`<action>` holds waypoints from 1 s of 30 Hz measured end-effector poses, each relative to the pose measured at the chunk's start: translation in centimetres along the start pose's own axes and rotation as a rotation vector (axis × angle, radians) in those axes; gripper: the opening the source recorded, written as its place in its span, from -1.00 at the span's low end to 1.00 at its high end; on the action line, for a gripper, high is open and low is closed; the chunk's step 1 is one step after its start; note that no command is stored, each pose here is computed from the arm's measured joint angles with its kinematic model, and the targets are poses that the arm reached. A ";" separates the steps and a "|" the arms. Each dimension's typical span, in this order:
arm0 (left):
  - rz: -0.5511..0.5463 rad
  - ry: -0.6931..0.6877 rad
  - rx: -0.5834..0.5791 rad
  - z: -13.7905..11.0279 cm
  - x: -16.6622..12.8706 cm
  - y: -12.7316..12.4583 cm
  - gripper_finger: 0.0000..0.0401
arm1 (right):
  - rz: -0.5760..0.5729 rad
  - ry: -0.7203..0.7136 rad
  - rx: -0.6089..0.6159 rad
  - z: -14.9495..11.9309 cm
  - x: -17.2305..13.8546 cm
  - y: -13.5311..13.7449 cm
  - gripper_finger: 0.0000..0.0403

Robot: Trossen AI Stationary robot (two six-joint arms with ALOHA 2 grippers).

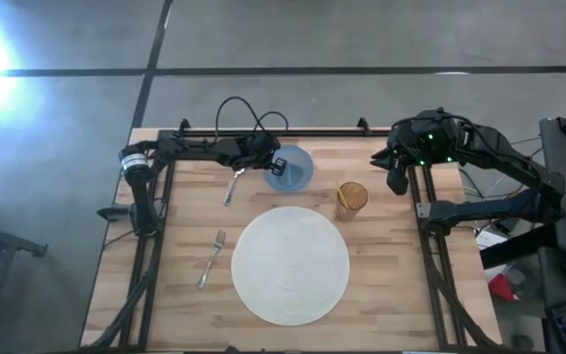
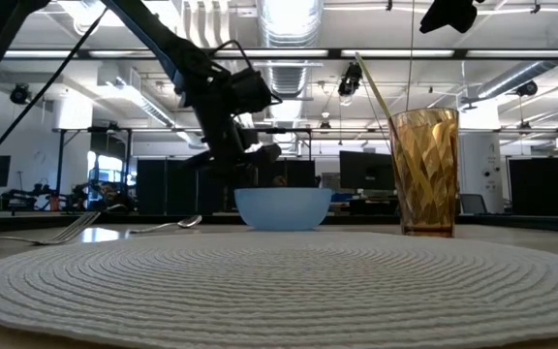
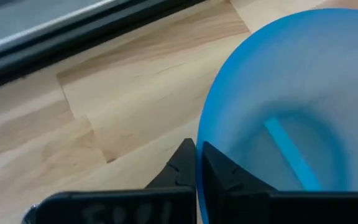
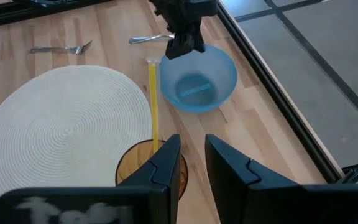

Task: Pick & Place Utensil
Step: Put the blue bowl on the white mat

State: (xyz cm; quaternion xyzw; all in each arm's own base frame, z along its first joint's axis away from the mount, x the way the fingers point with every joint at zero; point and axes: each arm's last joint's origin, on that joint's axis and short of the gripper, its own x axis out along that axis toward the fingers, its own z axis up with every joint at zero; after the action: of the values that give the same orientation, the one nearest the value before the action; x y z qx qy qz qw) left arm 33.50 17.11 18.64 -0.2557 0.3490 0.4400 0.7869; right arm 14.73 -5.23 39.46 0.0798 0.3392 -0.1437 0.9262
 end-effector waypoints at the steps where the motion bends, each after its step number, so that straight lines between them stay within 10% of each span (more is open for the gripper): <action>1: -0.001 -0.003 0.012 0.1 -0.1 -0.1 -0.99 | 0.000 0.000 0.000 0.0 0.0 0.0 -0.66; 16: -0.095 -0.045 0.124 1.9 -9.1 1.1 -1.00 | 0.000 0.001 -0.007 0.0 0.0 0.0 -0.66; 30: -0.365 -0.086 0.306 -2.7 -20.0 -2.0 -1.00 | 0.000 0.001 0.001 0.0 0.0 0.0 -0.66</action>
State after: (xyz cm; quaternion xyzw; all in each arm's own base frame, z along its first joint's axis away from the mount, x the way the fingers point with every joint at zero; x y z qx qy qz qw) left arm 27.00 3.96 32.66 -0.1731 0.3258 0.2431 0.8971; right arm 14.73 -5.23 39.45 0.0803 0.3397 -0.1436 0.9260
